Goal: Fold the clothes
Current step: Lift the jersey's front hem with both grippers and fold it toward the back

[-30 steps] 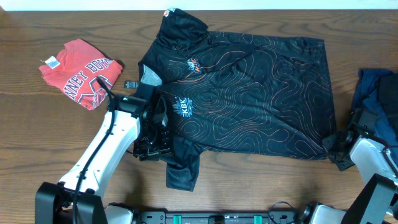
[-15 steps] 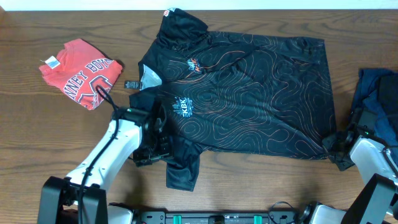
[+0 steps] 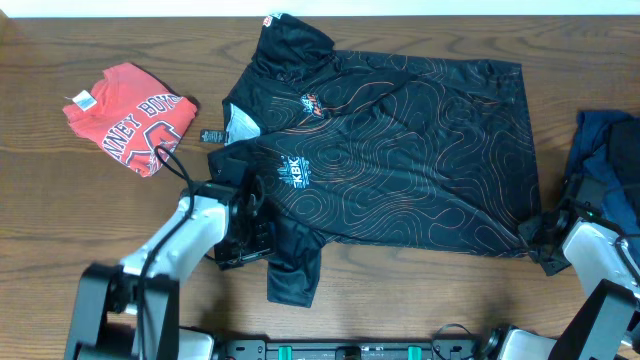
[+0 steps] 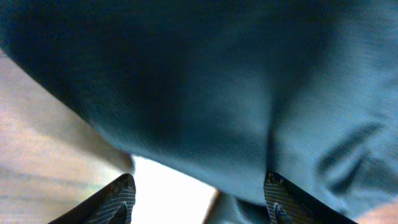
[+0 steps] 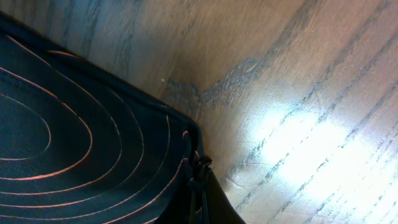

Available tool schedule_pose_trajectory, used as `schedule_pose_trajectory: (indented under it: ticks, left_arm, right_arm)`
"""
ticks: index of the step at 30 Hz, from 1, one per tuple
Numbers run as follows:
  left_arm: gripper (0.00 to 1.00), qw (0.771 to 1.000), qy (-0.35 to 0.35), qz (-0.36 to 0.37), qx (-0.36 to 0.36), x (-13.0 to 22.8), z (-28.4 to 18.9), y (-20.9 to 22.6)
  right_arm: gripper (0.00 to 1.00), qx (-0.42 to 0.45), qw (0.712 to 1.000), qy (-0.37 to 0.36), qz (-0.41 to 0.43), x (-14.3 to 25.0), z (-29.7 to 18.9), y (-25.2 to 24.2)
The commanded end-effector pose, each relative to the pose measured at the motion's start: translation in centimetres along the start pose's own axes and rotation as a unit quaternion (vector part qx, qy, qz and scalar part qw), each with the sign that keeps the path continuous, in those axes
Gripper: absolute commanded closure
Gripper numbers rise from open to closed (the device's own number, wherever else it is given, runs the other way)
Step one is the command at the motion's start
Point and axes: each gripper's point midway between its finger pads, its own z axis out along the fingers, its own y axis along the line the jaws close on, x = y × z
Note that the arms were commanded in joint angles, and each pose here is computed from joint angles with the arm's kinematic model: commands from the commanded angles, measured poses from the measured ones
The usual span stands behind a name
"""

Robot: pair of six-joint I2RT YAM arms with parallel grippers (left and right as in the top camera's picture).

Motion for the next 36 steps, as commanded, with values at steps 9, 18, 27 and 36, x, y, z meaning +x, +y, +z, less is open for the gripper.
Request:
schedule_pose_trajectory:
  ticks: [9,18,27,36]
  left_arm:
    - [0.63,1.000,0.013,-0.001,-0.008,-0.8,1.3,1.2]
    - [0.94,1.000,-0.017,0.024,0.006,-2.5,1.0,1.1]
    - [0.94,1.000,0.014,0.026,-0.005,0.9,-1.7,1.7]
    - [0.94,0.994,-0.099,0.044,0.035,1.9,-7.3,0.8]
  right_arm:
    - [0.99,0.040,0.999,0.033,-0.006,2.1,1.2,-2.1]
    - [0.99,0.044,0.998,0.038,-0.007,2.4,1.1,-2.4]
    - [0.99,0.053,0.997,0.050,-0.009,3.0,1.0,-2.8]
    - [0.99,0.046,0.998,0.052,-0.008,2.8,-0.2,-2.5]
